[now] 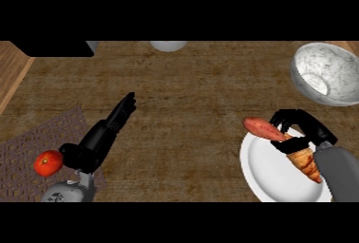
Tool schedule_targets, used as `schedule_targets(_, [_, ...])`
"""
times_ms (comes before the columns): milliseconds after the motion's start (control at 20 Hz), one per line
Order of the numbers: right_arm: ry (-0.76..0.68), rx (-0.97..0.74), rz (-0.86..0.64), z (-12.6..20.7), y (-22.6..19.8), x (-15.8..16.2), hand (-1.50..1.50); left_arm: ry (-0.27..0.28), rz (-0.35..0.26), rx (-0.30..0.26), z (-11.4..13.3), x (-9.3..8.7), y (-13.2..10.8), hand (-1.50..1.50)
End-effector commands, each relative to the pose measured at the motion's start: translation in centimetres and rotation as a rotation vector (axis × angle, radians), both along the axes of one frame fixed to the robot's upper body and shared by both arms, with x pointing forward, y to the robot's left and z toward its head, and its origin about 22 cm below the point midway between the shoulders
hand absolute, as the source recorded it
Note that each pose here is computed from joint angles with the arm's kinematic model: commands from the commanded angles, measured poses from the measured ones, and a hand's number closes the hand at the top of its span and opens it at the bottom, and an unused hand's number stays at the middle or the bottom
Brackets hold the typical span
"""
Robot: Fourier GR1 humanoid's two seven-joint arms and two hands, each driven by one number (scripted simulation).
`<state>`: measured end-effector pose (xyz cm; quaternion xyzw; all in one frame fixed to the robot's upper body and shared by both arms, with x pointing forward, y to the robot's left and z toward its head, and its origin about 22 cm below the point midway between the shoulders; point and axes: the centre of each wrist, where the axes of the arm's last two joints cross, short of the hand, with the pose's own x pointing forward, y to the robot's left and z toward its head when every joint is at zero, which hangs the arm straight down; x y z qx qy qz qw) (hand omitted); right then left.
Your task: Pick the sweet potato from the plate and place it in the bowl
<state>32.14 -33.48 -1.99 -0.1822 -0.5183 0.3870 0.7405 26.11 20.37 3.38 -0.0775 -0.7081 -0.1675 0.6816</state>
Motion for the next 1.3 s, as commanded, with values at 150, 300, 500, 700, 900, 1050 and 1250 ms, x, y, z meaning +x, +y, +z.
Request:
schedule_targets(150, [0.003, -0.148, -0.185, 3.1, 2.7, 4.9, 1.5, -0.003, -0.028, -0.003, 0.9, 1.0, 0.3, 0.0])
schedule_targets(300, [0.026, -0.334, -0.412, 6.7, 4.4, 7.9, 1.5, -0.022, -0.065, 0.0, 1.3, 1.3, -0.9, 0.0])
schedule_targets(500, [0.023, -0.562, -0.621, 10.3, 5.6, 10.5, 1.5, -0.021, -0.115, 0.004, 0.9, 0.6, -2.3, 0.0])
schedule_targets(700, [-0.1, -0.688, -0.77, 14.1, 7.9, 12.6, 1.5, -0.03, -0.089, -0.01, 1.1, 1.2, -2.3, 0.0])
schedule_targets(900, [-0.339, -0.664, -0.881, 16.3, 10.8, 13.5, 1.5, -0.028, -0.071, 0.009, 1.5, 1.3, -1.5, 0.0])
schedule_targets(1050, [-0.473, -0.593, -0.951, 17.5, 10.4, 13.8, 1.5, -0.021, -0.054, 0.014, -0.2, 0.3, -1.8, 0.0])
schedule_targets(1250, [-0.551, -0.526, -1.046, 19.0, 11.2, 14.6, 1.5, -0.023, -0.049, 0.004, 0.0, 1.0, -0.7, 0.0])
